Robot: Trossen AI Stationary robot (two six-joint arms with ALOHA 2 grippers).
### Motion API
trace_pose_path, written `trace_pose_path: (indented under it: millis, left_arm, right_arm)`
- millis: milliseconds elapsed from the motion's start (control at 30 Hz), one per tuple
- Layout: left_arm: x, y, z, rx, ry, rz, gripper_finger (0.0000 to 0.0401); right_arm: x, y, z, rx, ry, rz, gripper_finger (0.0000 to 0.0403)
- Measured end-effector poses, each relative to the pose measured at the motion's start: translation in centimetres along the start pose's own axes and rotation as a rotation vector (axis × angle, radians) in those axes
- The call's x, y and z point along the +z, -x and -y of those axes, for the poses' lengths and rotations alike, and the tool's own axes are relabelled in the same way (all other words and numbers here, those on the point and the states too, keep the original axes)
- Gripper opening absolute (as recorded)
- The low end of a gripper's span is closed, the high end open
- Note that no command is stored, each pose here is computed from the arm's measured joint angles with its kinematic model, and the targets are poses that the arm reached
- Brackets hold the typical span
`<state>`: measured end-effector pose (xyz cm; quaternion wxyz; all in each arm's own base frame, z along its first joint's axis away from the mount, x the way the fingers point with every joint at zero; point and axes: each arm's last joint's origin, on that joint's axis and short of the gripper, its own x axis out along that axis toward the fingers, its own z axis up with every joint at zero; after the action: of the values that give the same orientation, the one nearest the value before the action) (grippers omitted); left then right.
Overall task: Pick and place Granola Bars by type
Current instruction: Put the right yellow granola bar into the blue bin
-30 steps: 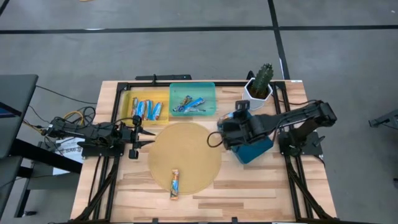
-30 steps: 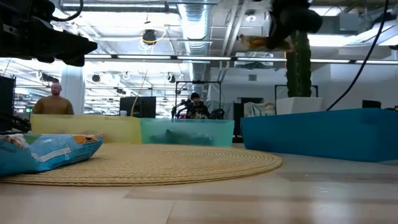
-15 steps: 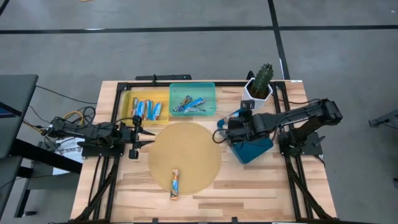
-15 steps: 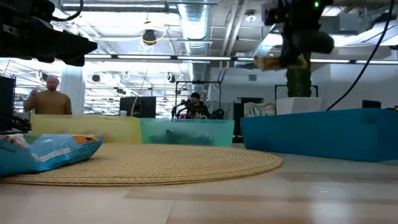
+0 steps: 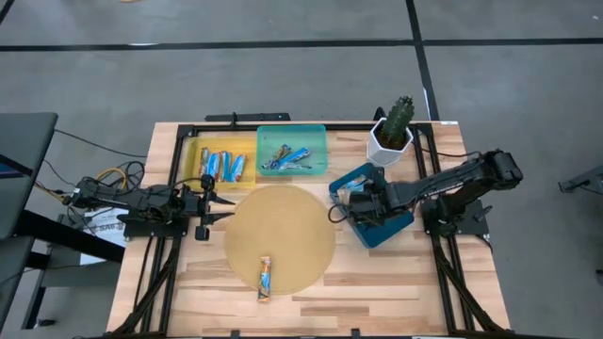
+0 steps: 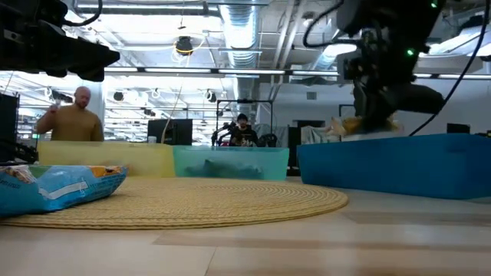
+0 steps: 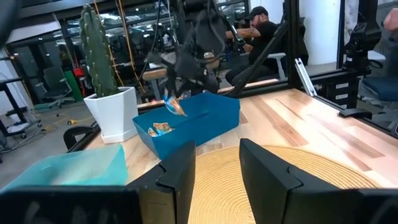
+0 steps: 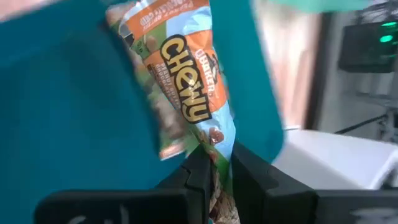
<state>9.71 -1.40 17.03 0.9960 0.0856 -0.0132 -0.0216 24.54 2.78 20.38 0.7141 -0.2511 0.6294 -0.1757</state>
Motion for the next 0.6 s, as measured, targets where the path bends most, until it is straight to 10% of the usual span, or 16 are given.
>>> trace_pose_path:
  millis: [600]
  left_arm:
    - [0.0,0.0,0.0,0.0,-0.002,-0.001,0.0119]
  right_arm:
    - [-1.9,-3.7,-2.3,0.102,-0.051,0.006,0.0041]
